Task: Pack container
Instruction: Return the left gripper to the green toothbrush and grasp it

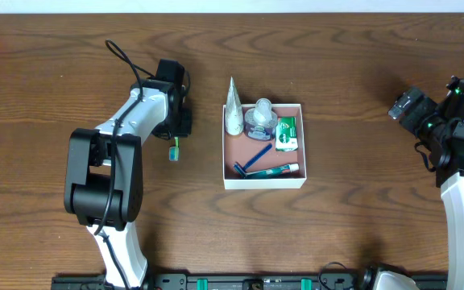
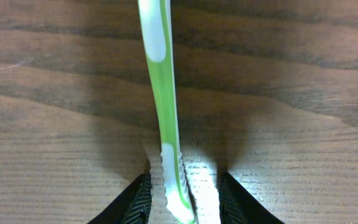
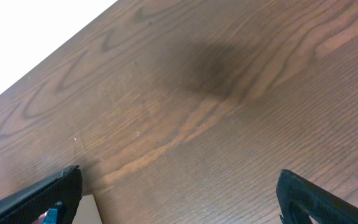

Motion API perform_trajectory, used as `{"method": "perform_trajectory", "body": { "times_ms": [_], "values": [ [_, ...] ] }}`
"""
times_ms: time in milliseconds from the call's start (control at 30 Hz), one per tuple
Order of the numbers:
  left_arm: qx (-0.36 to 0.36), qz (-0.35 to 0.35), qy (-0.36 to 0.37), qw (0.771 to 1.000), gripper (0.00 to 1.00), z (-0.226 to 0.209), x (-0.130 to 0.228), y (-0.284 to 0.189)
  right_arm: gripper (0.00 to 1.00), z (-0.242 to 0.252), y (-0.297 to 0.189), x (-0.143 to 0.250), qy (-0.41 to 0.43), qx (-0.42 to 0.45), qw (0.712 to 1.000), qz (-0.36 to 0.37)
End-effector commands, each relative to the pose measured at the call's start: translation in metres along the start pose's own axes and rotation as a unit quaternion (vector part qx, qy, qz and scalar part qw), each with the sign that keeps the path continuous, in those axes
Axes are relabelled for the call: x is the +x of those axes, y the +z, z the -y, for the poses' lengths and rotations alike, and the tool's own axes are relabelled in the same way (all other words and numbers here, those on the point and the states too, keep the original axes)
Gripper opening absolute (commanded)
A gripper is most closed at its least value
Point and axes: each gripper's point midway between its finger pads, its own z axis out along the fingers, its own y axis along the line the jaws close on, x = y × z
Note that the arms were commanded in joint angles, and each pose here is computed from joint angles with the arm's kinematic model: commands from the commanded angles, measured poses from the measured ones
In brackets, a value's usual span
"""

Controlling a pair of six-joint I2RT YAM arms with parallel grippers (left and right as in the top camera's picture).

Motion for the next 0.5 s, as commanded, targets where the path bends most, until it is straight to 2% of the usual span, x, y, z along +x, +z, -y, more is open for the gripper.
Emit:
{"method": "perform_trajectory", "body": {
  "times_ms": [0,33,67,133,167,333,467],
  "values": [
    [-0.005,-0.020,-0.008,1.000,0.36,-0.003,0.009,0.015,0.99,0.002,-0.002,-0.004,0.010,0.004,1.000,0.006],
    [-0.006,-0.021,-0.008,1.000,0.35,-0.003,0.009,0.015,0.99,0.002,-0.002,-0.004,0.010,0.004,1.000,0.006],
    [-0.006,-0.021,-0.008,1.000,0.30,-0.003,0.009,0.015,0.99,0.002,-0.002,-0.004,0.010,0.004,1.000,0.006],
    [-0.006,-0.023,-0.008,1.000,0.09,-0.003,0.010,0.015,0.99,0.002,-0.002,-0.004,0.010,0.004,1.000,0.006],
    [-0.006,-0.024,-0.008,1.000,0.06,-0.003,0.011,0.015,0.99,0.002,-0.002,-0.004,0.010,0.004,1.000,0.006],
    [-0.007,-0.024,-0.007,1.000,0.06,-0.004,0.011,0.009,0.99,0.002,-0.002,-0.004,0.010,0.004,1.000,0.006],
    [-0.006,-0.007,-0.004,1.000,0.06,-0.005,0.002,-0.020,0.99,0.002,-0.002,-0.004,0.010,0.004,1.000,0.006]
  ]
}}
